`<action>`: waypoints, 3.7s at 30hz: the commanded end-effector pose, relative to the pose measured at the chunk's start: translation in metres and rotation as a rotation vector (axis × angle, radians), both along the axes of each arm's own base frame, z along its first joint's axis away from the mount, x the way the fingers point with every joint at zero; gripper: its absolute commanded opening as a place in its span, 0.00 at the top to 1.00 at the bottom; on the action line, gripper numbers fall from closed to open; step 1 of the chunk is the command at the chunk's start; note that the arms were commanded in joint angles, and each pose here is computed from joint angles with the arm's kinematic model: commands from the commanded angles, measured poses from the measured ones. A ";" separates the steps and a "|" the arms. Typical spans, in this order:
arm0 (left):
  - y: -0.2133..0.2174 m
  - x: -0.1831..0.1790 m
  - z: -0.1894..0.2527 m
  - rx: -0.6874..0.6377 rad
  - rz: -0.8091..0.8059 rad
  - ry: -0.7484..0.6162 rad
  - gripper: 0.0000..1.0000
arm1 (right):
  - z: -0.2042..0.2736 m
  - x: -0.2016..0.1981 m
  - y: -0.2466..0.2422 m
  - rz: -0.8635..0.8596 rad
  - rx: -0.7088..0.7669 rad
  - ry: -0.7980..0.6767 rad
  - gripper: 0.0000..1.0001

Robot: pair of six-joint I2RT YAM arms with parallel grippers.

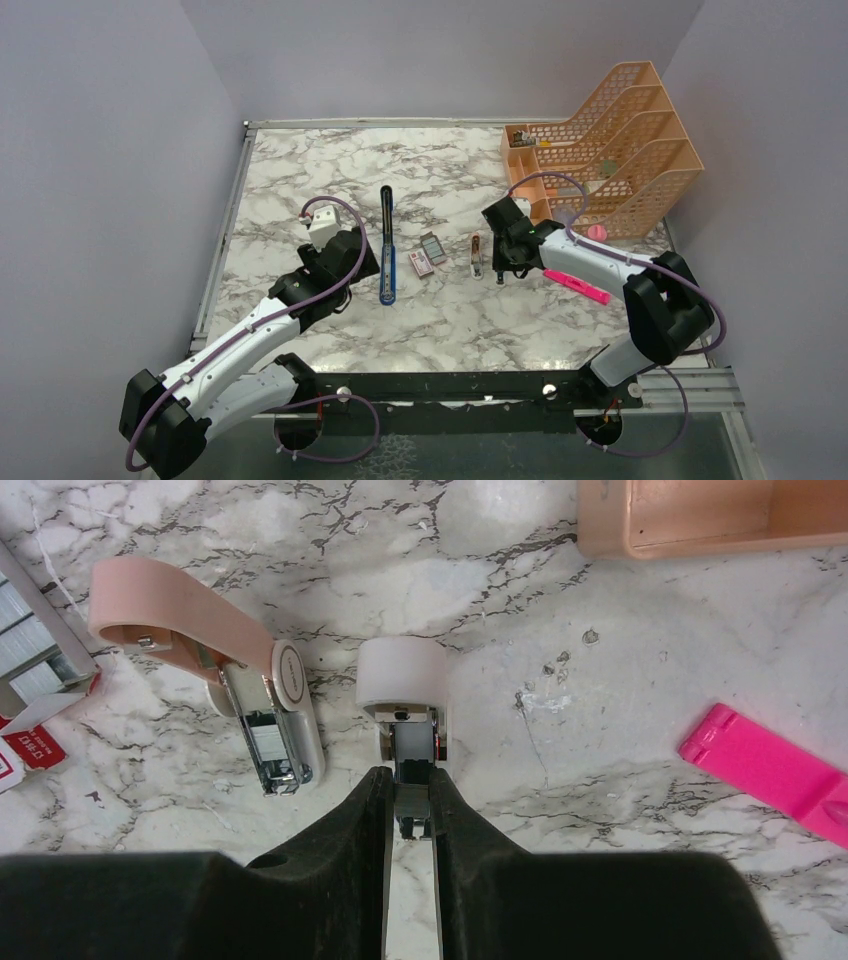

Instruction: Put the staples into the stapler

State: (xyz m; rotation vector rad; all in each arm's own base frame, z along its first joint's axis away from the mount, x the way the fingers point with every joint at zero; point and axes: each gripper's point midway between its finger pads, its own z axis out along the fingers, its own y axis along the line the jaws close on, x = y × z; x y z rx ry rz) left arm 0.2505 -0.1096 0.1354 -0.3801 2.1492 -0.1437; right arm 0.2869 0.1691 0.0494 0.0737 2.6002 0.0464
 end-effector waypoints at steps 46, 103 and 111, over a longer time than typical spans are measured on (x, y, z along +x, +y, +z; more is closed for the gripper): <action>-0.005 0.004 0.007 -0.027 -0.011 -0.023 0.14 | -0.002 0.003 0.002 0.042 0.024 -0.016 0.77; -0.005 0.004 0.006 -0.030 -0.008 -0.022 0.14 | -0.003 0.001 -0.002 0.042 0.000 -0.006 0.78; -0.004 0.003 0.006 -0.030 -0.007 -0.023 0.14 | -0.009 -0.001 -0.004 0.040 -0.008 0.006 0.78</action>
